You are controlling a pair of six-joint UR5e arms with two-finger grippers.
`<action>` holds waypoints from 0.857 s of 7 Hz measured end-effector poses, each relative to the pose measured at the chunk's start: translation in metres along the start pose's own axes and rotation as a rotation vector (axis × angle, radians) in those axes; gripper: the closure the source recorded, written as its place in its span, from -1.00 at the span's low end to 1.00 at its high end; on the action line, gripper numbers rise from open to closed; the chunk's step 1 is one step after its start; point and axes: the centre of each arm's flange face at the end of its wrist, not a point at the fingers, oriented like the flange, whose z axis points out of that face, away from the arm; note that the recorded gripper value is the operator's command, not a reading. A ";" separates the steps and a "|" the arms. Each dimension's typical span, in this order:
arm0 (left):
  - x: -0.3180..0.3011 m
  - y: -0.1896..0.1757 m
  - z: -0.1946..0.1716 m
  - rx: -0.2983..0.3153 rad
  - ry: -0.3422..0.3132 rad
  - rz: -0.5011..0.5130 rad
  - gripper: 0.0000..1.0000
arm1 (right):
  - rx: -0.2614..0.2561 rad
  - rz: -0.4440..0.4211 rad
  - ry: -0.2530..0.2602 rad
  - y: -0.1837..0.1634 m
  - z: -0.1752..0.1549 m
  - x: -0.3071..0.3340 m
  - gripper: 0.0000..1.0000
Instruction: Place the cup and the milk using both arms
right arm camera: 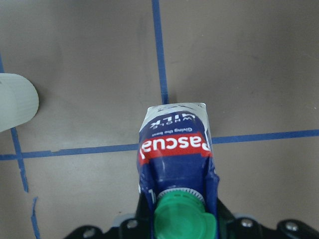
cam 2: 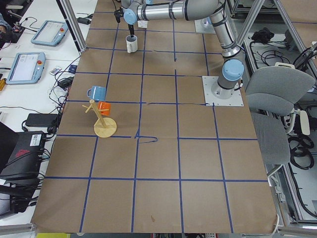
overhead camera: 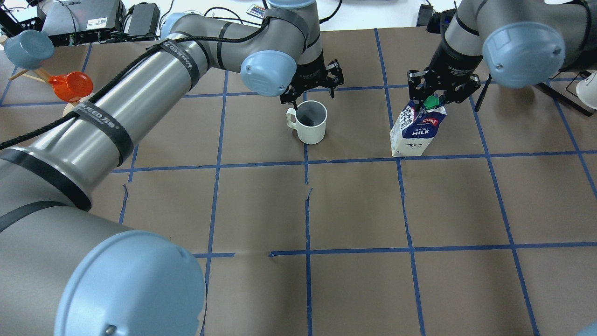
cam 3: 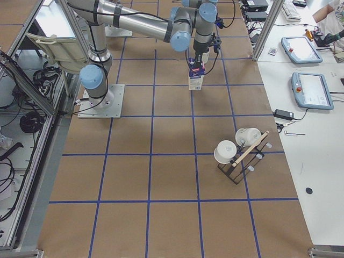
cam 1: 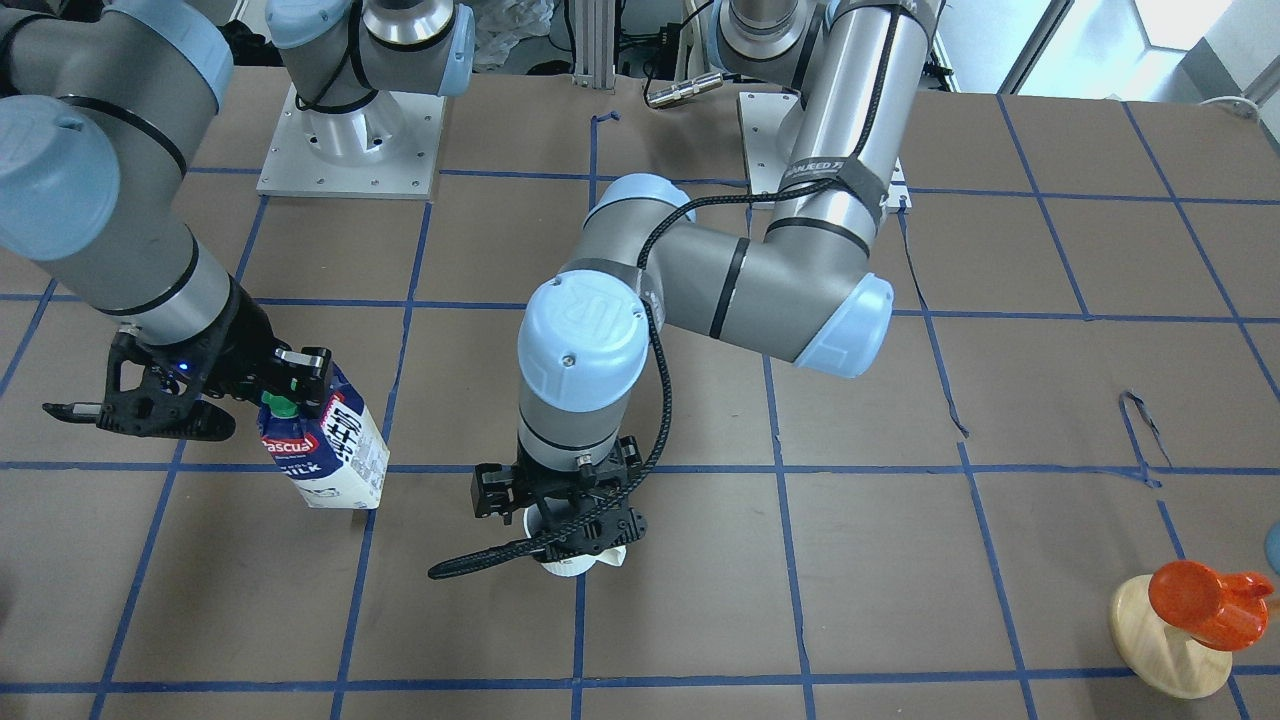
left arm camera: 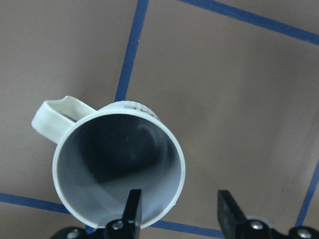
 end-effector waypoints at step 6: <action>-0.187 0.063 -0.147 -0.066 -0.033 0.190 -0.97 | -0.001 0.034 -0.015 -0.036 0.026 -0.111 0.40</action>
